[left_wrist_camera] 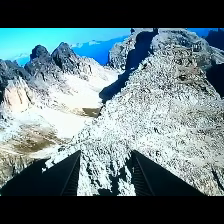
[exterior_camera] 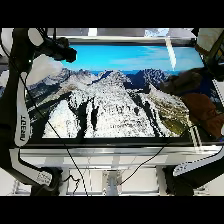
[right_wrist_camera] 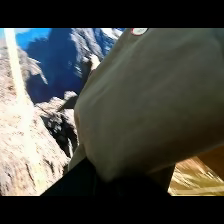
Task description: Fold the shirts.
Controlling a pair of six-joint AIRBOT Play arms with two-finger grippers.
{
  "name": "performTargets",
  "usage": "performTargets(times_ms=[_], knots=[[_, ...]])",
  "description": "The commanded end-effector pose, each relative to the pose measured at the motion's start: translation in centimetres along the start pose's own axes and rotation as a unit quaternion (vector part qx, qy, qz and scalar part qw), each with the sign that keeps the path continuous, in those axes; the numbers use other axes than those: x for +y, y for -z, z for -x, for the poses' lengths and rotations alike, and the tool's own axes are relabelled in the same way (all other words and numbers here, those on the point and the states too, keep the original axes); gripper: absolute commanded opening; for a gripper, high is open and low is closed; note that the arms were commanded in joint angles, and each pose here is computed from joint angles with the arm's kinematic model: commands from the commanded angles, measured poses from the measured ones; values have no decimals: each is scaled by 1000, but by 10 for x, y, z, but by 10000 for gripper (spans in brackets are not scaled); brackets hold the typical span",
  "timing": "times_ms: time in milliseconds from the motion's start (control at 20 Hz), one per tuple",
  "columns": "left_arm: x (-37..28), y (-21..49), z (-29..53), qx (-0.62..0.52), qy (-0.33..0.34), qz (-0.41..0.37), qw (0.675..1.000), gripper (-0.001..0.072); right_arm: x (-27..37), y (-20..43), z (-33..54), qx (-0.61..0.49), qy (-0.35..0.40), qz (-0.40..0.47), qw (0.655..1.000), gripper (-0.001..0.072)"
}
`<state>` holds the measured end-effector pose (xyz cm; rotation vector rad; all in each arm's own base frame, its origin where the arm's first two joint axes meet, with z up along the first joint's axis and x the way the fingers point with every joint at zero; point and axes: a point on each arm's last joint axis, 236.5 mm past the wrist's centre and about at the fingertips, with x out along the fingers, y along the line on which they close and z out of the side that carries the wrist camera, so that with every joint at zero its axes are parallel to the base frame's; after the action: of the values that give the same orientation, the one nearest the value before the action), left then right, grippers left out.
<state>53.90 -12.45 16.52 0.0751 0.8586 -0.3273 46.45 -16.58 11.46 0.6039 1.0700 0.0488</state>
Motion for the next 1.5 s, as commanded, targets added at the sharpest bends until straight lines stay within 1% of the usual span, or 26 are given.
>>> performTargets(times_ms=[0,150,200,350,550,800,850,900,950,1000,1250,1350,1400,1450], knots=[[0,-5,0,-10,1,1,1000,340,-51,31,47,33,88,-25,995,24],[0,-4,-2,-9,1,1,1000,340,-99,71,84,94,189,-52,976,24],[0,-2,-3,-7,1,1,1000,340,-116,78,96,99,228,-70,966,24],[0,-1,-5,-6,1,2,1000,340,-141,85,123,97,297,-83,946,24],[1,-6,-5,-16,0,2,1000,340,-161,91,139,105,351,-95,926,25],[1,-9,-5,-24,-1,2,1000,340,-170,94,147,109,375,-101,915,27],[1,-10,-5,-25,-2,2,1000,340,-171,95,148,109,376,-103,914,69],[1,-11,-5,-26,-2,2,1000,340,-173,95,149,109,377,-105,914,227],[2,-11,-4,-27,-2,2,1000,340,-176,95,151,102,379,-117,912,367],[2,-11,-5,-27,-2,2,1000,340,-179,97,154,101,382,-124,910,405],[0,-13,-4,-32,2,4,999,340,-193,101,164,90,384,-142,908,405],[-7,-14,-4,-34,16,9,999,340,-188,86,154,64,360,-129,922,405],[-11,-15,-4,-36,25,13,999,340,-180,75,145,45,336,-118,933,405],[-15,-16,-4,-38,34,16,999,341,-165,61,132,22,295,-105,949,406]])
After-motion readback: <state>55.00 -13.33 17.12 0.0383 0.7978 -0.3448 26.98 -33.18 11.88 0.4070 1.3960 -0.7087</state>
